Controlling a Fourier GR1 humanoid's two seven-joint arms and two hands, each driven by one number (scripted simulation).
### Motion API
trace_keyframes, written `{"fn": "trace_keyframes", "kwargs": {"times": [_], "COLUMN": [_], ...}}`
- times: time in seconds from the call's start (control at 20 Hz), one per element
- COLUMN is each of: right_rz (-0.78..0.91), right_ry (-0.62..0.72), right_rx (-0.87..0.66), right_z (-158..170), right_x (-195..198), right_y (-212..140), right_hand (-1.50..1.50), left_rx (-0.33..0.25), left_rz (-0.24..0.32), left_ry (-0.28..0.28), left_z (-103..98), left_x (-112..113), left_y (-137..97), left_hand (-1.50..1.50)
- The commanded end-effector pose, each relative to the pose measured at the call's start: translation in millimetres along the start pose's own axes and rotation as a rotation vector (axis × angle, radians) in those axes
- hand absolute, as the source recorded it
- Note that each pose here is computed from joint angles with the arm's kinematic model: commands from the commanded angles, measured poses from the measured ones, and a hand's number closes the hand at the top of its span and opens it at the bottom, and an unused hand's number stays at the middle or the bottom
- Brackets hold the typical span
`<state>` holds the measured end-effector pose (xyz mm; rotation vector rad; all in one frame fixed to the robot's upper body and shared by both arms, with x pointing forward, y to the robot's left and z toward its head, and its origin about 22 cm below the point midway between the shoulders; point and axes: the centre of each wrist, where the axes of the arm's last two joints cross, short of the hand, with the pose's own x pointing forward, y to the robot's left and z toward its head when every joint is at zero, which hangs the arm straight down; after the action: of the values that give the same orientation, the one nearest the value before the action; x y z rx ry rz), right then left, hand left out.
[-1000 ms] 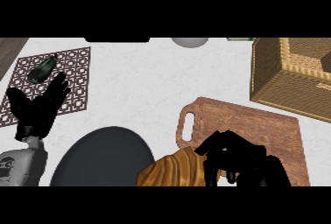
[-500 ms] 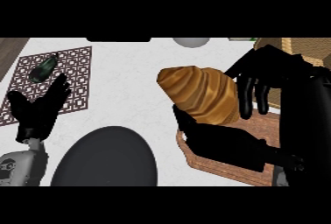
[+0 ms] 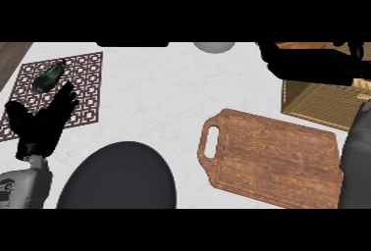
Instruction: Pick the croissant from the cutting board and place it in the basket
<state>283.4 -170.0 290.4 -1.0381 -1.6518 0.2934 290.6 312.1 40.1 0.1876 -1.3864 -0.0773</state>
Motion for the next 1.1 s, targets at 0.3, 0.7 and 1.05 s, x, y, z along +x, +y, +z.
{"fn": "trace_keyframes", "kwargs": {"times": [0.3, 0.7, 1.05], "right_rz": [0.060, -0.002, -0.023], "right_ry": [0.045, 0.068, 0.234], "right_rx": [-0.008, -0.056, -0.186], "right_z": [-50, -91, -81], "right_x": [-88, -140, -201], "right_y": [0, -9, -1], "right_hand": [1.50, 1.50, -1.50], "left_rx": [0.017, -0.004, 0.012], "left_rz": [0.004, -0.017, -0.017], "left_ry": [-0.004, -0.001, -0.001], "left_z": [5, -17, 6], "left_x": [0, 6, -17], "left_y": [15, -9, -1], "left_hand": [0.00, 0.00, 0.00]}}
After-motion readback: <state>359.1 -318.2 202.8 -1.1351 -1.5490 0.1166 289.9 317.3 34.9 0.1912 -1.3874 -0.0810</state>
